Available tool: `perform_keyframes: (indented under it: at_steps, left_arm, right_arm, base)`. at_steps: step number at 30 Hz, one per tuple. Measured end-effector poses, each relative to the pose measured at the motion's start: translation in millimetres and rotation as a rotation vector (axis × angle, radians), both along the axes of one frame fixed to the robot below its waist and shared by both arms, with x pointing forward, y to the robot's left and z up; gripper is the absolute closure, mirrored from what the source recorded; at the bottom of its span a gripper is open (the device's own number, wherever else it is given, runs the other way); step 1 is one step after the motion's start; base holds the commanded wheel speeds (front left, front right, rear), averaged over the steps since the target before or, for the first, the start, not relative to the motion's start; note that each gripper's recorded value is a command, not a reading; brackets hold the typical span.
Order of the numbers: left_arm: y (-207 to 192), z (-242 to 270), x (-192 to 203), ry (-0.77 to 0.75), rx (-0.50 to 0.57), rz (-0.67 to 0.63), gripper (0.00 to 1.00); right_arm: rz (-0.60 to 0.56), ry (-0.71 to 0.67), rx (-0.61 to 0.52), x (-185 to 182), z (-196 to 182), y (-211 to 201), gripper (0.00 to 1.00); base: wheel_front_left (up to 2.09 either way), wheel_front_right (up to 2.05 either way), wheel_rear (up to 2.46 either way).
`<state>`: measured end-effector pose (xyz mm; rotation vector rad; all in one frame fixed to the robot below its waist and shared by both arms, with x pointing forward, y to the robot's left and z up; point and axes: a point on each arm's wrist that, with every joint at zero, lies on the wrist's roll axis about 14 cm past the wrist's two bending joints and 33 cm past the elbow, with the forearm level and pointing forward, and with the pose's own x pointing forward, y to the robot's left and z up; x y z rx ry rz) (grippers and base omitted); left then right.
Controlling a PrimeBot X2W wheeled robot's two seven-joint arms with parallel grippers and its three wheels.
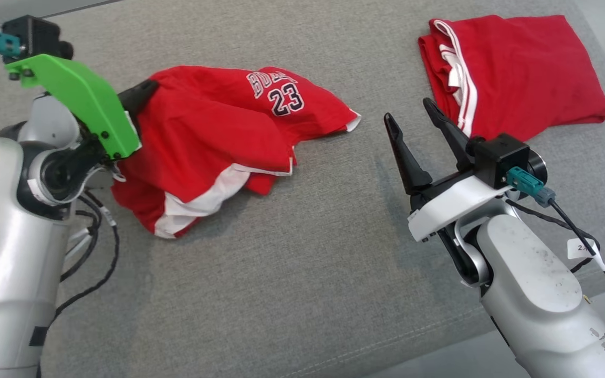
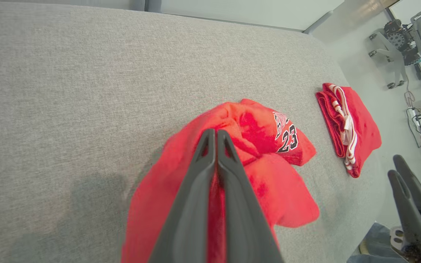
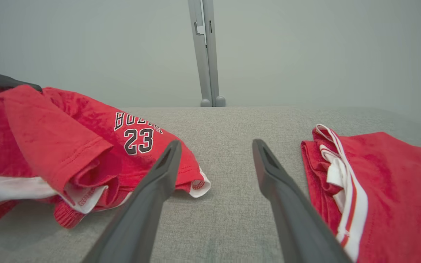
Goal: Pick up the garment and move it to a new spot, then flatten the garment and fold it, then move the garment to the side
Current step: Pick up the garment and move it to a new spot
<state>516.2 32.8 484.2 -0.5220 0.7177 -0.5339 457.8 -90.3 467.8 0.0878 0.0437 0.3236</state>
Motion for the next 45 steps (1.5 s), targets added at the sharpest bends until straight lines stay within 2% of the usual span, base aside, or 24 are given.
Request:
perform_keyframes:
  at_steps: [2, 3, 7, 13, 19, 25, 31, 38, 45]
  left_arm:
    - [7.3, -8.8, 8.1, -0.003, 0.037, 0.021, 0.62]
    - [10.3, -12.8, 12.0, -0.003, 0.051, 0.031, 0.26]
    - [10.0, -25.8, 23.6, 0.004, 0.069, 0.054, 0.00]
    - [-12.5, -44.7, 23.7, 0.042, 0.037, 0.047, 0.00]
    - [-15.8, -35.4, 23.2, 0.018, -0.019, 0.094, 0.00]
    - [14.1, 0.3, 31.1, -0.131, -0.037, 0.184, 0.00]
    - [34.1, 44.6, 23.1, -0.311, -0.054, 0.217, 0.00]
    - [77.4, 43.3, -15.0, -0.442, 0.042, 0.321, 0.00]
    - [100.9, -3.1, -84.5, -0.356, 0.013, 0.487, 0.00]
  right_arm:
    - [-0.021, 0.006, 0.000, -1.4, -1.4, -6.5, 0.00]
    - [-0.032, 0.009, 0.000, -2.1, -1.9, -9.7, 0.00]
    - [-0.068, 0.023, -0.007, -6.2, -6.1, -24.3, 0.00]
    - [-0.139, 0.053, -0.025, -14.5, -16.2, -49.5, 0.00]
    - [-0.135, 0.044, -0.040, -14.7, -14.3, -51.3, 0.00]
    - [-0.107, 0.028, -0.050, -19.4, -10.2, -44.2, 0.00]
    - [-0.069, 0.024, -0.058, -29.0, -9.5, -34.6, 0.00]
    - [0.004, 0.049, -0.044, -43.8, -16.8, -10.9, 0.00]
    - [0.084, 0.071, -0.031, -56.2, -23.0, 17.0, 0.00]
  base:
    - [0.00, 0.00, 0.00]
    - [0.00, 0.00, 0.00]
    - [0.00, 0.00, 0.00]
    - [0.00, 0.00, 0.00]
    - [0.00, 0.00, 0.00]
    - [0.00, 0.00, 0.00]
    - [0.00, 0.00, 0.00]
    - [0.00, 0.00, 0.00]
    - [0.00, 0.00, 0.00]
